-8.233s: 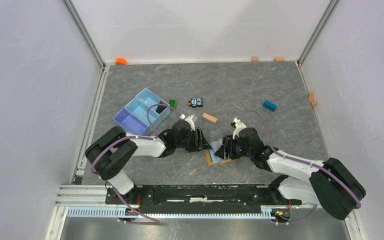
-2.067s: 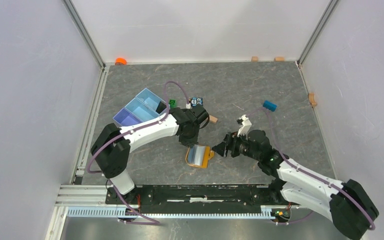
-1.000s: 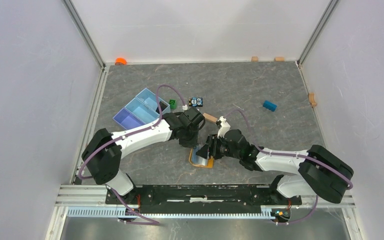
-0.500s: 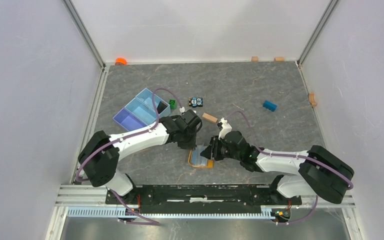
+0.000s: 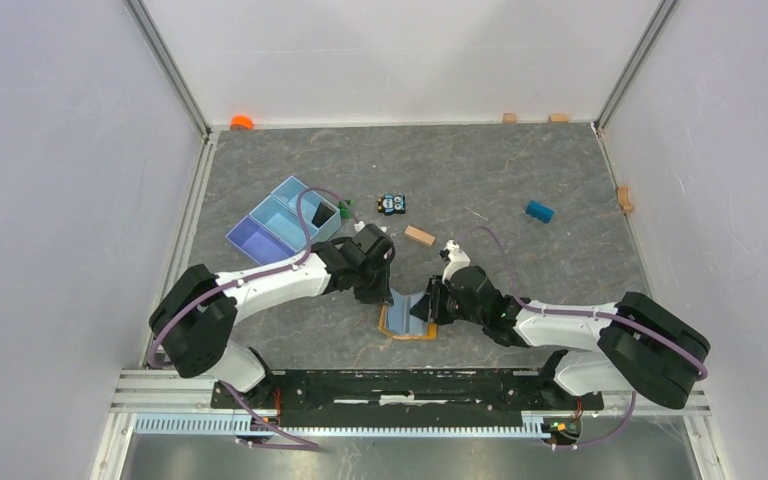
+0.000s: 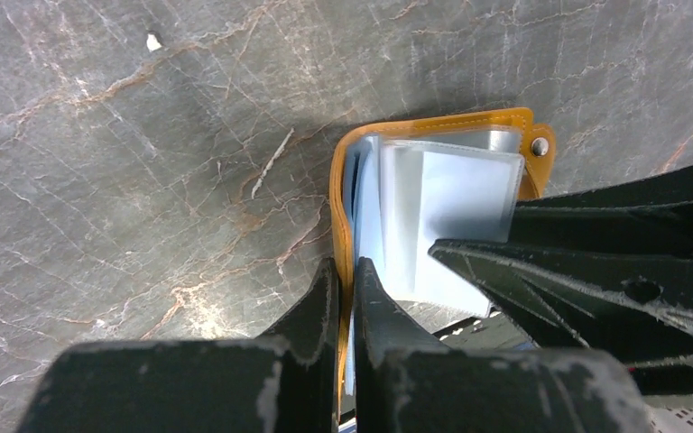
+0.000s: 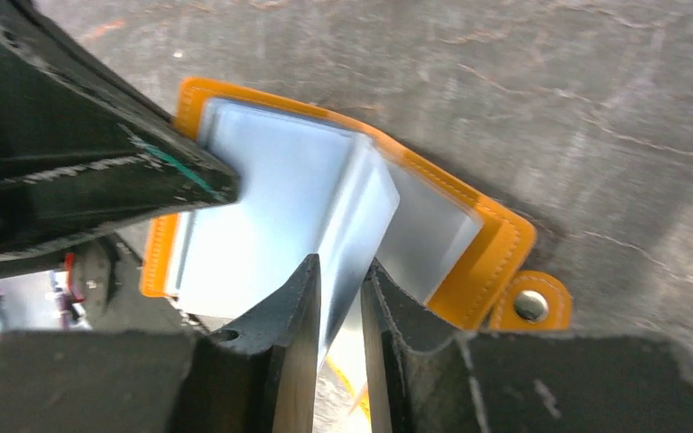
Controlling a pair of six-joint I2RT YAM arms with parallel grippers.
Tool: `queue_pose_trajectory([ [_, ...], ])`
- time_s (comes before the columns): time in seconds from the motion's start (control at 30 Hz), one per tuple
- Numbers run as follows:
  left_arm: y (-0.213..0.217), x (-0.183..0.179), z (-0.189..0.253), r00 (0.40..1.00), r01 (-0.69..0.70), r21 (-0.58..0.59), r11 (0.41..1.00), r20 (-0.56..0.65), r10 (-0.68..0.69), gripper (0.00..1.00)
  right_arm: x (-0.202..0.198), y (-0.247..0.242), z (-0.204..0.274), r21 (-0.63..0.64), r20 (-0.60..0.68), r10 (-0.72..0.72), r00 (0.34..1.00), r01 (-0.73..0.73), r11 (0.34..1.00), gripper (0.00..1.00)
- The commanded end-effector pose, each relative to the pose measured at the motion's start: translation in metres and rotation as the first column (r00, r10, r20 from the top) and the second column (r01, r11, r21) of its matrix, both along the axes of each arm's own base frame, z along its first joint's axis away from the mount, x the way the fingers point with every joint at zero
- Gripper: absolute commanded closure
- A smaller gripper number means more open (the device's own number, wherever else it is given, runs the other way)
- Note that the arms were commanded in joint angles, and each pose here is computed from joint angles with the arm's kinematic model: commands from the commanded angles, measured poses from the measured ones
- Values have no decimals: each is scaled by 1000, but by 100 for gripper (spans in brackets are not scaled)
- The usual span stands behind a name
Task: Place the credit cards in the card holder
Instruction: Turn over the card slot in the card holder.
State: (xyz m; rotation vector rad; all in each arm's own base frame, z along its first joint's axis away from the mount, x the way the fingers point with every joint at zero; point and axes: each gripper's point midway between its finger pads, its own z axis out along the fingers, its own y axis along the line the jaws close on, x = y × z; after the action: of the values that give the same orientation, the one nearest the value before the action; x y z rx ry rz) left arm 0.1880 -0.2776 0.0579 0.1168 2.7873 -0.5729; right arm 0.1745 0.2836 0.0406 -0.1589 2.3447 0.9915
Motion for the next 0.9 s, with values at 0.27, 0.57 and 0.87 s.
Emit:
queue_pose_trajectory([
  [0.27, 9, -2, -23, 1000, -17, -9, 1000, -10, 17, 94, 19, -67, -15, -298, 156, -113, 981, 156, 942, 63],
  [0.57, 27, -3, -38, 1000, 9, 76, 997, 18, -10, 73, 15, -76, -22, -365, 153, -75, 985, 127, 922, 56],
  [0.87, 33, 7, -15, 994, 37, 98, 994, 103, -47, 38, 22, -80, 5, -387, 222, -44, 974, 130, 913, 42],
])
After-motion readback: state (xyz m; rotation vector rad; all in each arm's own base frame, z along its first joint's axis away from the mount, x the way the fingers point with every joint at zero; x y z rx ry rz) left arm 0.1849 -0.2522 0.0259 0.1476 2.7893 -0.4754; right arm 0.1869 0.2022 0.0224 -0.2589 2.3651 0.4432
